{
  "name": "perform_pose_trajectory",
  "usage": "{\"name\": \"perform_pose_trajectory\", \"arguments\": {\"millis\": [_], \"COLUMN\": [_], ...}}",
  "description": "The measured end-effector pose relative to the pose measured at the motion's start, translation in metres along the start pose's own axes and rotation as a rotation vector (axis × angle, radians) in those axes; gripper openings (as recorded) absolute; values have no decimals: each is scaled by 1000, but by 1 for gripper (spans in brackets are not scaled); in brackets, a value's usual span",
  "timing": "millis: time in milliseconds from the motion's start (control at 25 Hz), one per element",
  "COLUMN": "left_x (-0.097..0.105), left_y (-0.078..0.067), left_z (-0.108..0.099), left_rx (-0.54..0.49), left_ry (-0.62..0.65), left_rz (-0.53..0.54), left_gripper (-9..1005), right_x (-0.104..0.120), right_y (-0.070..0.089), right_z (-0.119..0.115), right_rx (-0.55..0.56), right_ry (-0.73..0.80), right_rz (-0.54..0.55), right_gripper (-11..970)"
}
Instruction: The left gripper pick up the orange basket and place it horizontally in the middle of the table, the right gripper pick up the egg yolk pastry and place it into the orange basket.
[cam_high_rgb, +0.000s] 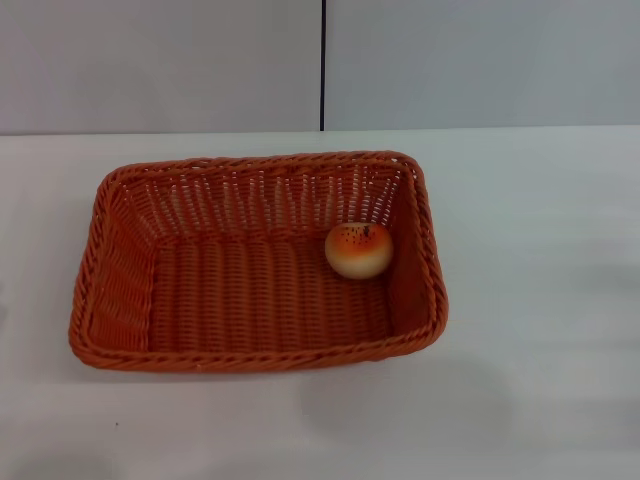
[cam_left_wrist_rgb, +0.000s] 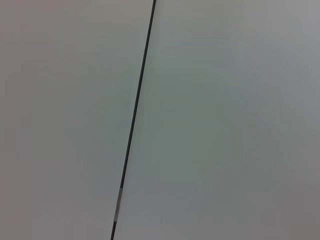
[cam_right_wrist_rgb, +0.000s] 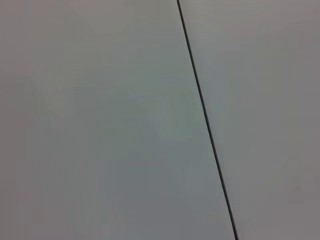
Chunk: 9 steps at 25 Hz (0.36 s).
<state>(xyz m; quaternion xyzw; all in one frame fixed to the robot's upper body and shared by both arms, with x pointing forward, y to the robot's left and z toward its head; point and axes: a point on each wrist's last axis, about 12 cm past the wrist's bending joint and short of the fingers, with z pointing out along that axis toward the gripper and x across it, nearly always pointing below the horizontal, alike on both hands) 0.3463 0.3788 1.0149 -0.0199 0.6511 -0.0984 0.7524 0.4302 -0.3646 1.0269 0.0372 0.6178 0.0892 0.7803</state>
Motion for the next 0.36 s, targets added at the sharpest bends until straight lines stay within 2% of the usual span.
{"name": "perform_pose_trajectory", "arguments": {"millis": [360], "left_x": [0], "left_y": [0], "left_z": [0], "left_rx": [-2], "left_ry": [2], "left_rz": [0], "left_gripper": [614], "right_x": [0], "right_y": [0], "right_z": [0], "right_rx": [0], "right_ry": [0], "right_rz": [0], "right_gripper": [575]}}
